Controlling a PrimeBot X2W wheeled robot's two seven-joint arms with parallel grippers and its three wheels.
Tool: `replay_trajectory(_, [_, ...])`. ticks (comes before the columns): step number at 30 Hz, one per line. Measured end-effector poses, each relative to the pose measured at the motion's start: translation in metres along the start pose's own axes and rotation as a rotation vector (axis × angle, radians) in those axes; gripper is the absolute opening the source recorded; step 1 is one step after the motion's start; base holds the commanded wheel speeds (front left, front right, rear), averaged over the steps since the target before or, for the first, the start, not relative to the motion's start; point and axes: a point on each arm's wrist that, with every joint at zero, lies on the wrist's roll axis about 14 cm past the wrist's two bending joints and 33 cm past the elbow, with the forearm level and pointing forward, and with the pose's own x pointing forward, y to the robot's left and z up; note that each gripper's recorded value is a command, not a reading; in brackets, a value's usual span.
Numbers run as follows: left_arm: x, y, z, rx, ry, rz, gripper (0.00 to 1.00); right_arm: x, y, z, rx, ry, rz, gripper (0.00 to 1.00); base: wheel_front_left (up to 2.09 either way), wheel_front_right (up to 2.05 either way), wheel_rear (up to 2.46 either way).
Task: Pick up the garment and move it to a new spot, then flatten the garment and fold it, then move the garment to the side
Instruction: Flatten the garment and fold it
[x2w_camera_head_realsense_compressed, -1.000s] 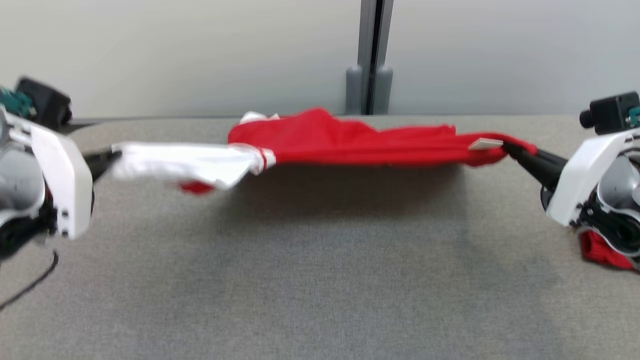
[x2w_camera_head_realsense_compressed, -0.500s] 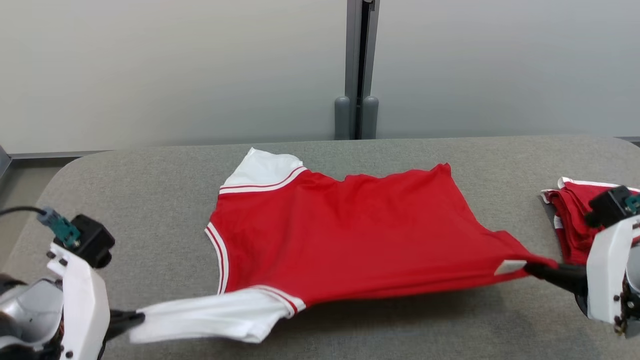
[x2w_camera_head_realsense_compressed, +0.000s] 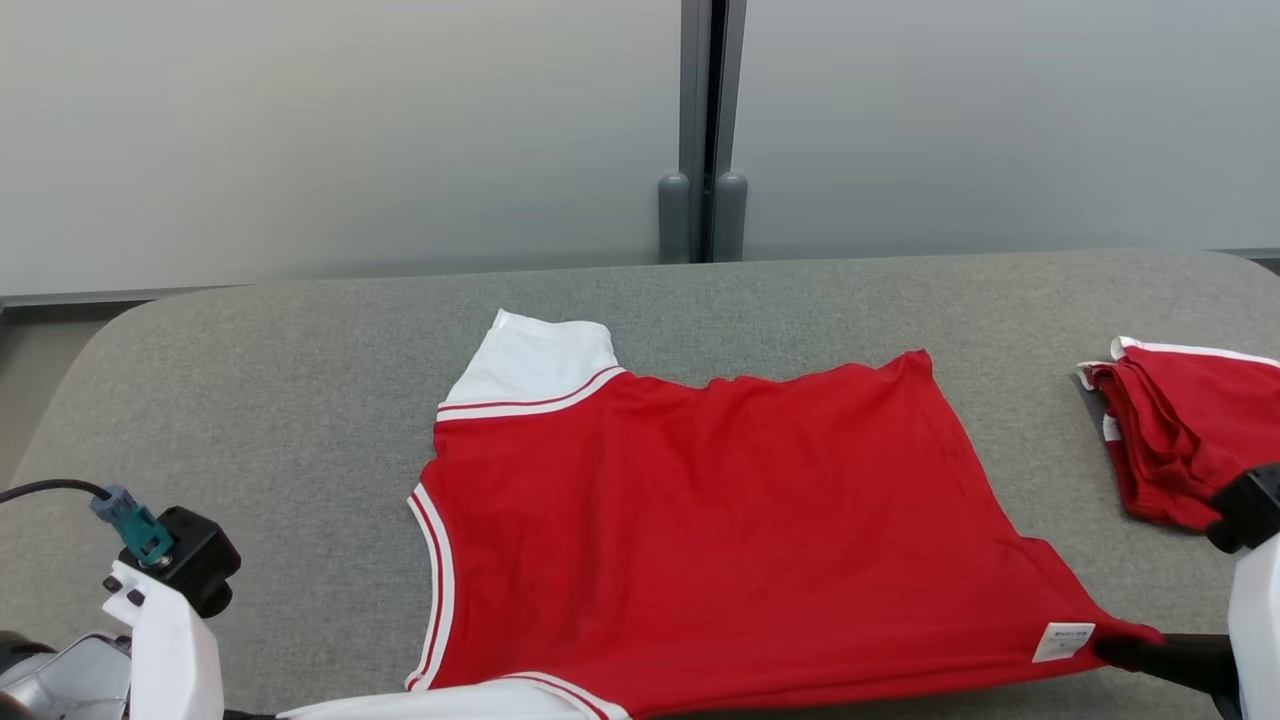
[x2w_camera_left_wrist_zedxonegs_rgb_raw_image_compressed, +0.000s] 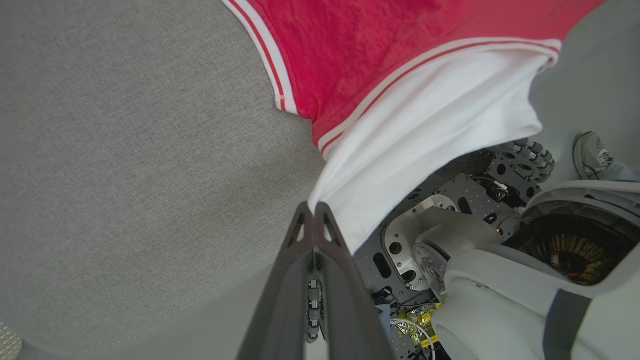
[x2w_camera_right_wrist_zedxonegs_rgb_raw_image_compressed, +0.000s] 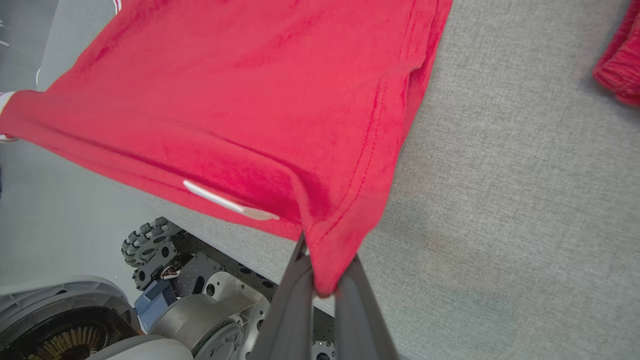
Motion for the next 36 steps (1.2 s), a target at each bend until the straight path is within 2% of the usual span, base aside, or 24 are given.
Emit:
replay_trajectory(6, [0.015,0.005,0.009,-0.012,0.036,-0.02,0.0,0.01,-0.001,0.012,-0.006,0.005,0.012,0.0,0.0,0.0,0.0])
replay_trajectory(13, [0.045,0.02,0.044,-0.029,0.079,-0.059,0.0,0.044,-0.005,0.038,0.028,0.031,0.04,0.0,0.0,0.0,0.0])
replay_trajectory(27, [0.089,0.051,0.103,-0.024,0.041,-0.061,0.0,0.088,-0.028,0.065,0.138,0.032,0.027,0.0,0.0,0.0,0.0])
replay_trajectory(28, [0.093,0.051,0.104,-0.029,0.043,-0.066,0.0,0.092,-0.029,0.064,0.14,0.035,0.025,0.16,0.0,0.0,0.0])
replay_trajectory(29, [0.097,0.051,0.105,-0.028,0.043,-0.069,0.16,0.095,-0.029,0.064,0.141,0.038,0.024,0.38,0.0,0.0,0.0])
replay_trajectory(30, [0.101,0.052,0.107,-0.031,0.039,-0.069,0.87,0.097,-0.03,0.063,0.143,0.039,0.019,0.69,0.0,0.0,0.0])
replay_trajectory(31, [0.104,0.053,0.108,-0.037,0.035,-0.071,1.0,0.1,-0.03,0.064,0.144,0.036,0.018,1.0,0.0,0.0,0.0])
replay_trajectory(36, [0.11,0.056,0.113,-0.042,-0.003,-0.059,1.0,0.104,-0.027,0.076,0.14,-0.03,0.01,1.0,0.0,0.0,0.0])
